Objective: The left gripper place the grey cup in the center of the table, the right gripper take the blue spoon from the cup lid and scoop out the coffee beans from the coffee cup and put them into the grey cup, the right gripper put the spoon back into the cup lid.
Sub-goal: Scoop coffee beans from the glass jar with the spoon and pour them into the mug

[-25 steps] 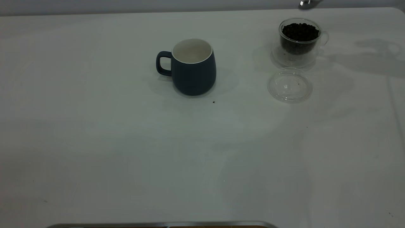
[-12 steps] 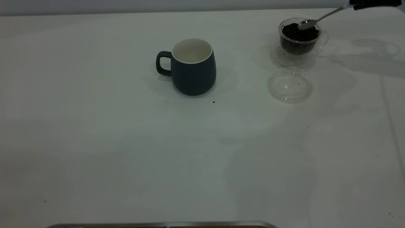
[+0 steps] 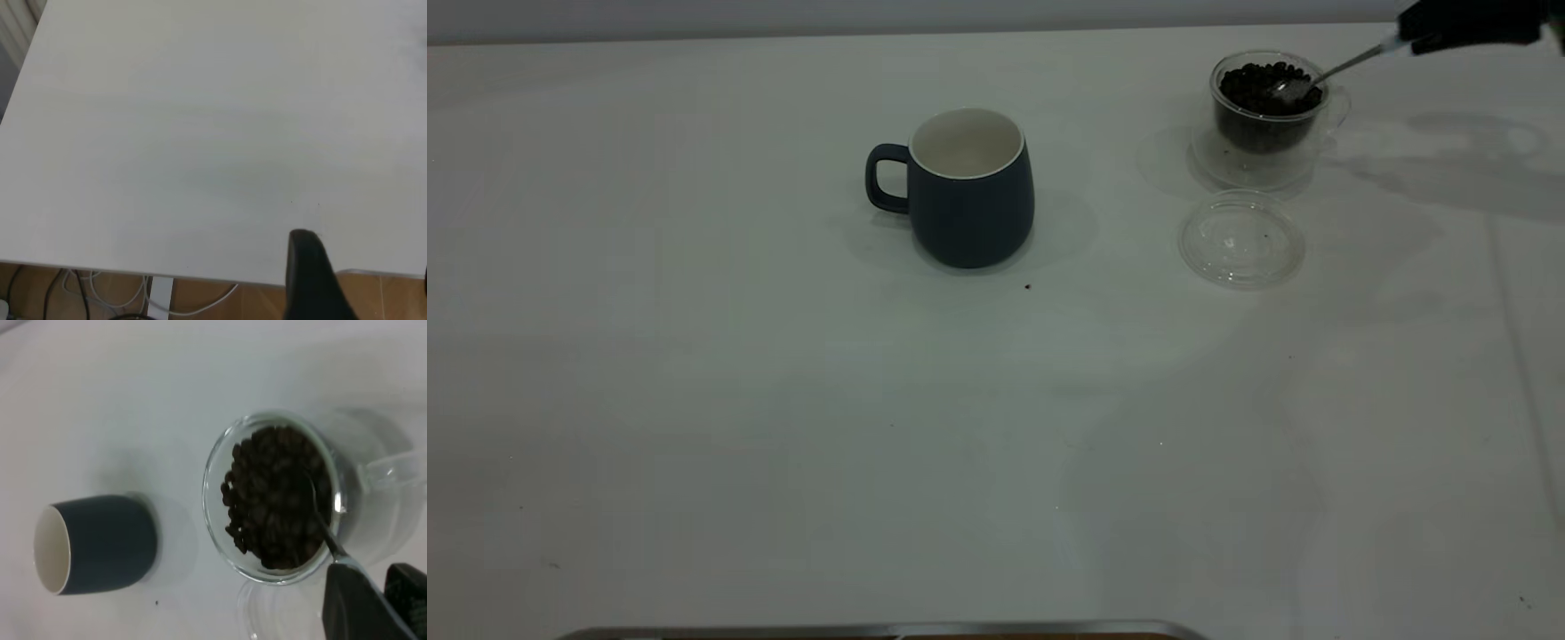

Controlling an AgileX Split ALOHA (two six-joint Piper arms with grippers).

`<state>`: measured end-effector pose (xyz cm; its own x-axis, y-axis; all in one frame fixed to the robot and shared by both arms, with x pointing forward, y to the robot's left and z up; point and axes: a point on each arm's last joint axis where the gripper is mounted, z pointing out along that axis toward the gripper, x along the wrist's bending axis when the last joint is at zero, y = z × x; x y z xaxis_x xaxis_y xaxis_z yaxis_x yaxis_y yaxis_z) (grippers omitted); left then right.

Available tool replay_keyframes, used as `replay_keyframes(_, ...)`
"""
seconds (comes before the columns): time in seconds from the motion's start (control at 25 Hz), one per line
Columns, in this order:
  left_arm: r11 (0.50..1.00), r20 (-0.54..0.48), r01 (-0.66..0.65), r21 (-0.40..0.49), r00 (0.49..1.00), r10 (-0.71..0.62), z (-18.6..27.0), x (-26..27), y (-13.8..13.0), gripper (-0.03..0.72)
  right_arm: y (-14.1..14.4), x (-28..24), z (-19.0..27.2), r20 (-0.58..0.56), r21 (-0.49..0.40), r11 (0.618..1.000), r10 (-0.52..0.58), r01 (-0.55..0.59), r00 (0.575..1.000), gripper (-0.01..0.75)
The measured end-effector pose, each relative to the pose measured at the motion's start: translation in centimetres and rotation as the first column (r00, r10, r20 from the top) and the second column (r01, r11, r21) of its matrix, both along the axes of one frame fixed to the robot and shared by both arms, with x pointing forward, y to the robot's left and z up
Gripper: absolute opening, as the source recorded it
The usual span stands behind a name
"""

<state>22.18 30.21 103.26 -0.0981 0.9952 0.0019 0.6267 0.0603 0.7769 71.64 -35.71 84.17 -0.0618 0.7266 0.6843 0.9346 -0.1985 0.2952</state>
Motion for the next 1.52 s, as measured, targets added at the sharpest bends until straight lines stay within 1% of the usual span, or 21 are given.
replay_keyframes(0.16,1.0,0.0,0.0,0.0,1.0,0.0,0.0,0.0,0.0,0.474,1.3,0.0,-1.2,-0.026,0.01,1.0,0.025,-0.025,0.999,0.1)
replay_keyframes(0.28,1.0,0.0,0.0,0.0,1.0,0.0,0.0,0.0,0.0,0.474,1.5,0.1,-1.2,-0.023,0.024,1.0,0.018,-0.018,1.0,0.1)
replay_keyframes(0.76,1.0,0.0,0.002,0.002,1.0,-0.002,0.0,0.0,0.0,0.474,-1.1,-0.4,-0.9,-0.032,0.075,0.997,-0.03,0.032,0.999,0.1)
replay_keyframes(0.96,1.0,0.0,0.001,0.002,1.0,-0.001,0.0,0.0,0.0,0.474,-1.3,-0.6,-0.8,-0.039,0.101,0.995,-0.019,0.023,0.999,0.1)
replay_keyframes(1.2,1.0,0.0,0.001,0.002,1.0,-0.001,0.0,0.0,0.0,0.474,-1.3,-0.8,-1.8,-0.065,0.19,0.981,-0.033,0.045,0.997,0.1)
replay_keyframes(1.52,1.0,0.0,0.001,0.002,1.0,-0.001,0.0,0.0,0.0,0.474,-2.2,-1.1,-2.4,-0.076,0.213,0.975,-0.052,0.067,0.996,0.1)
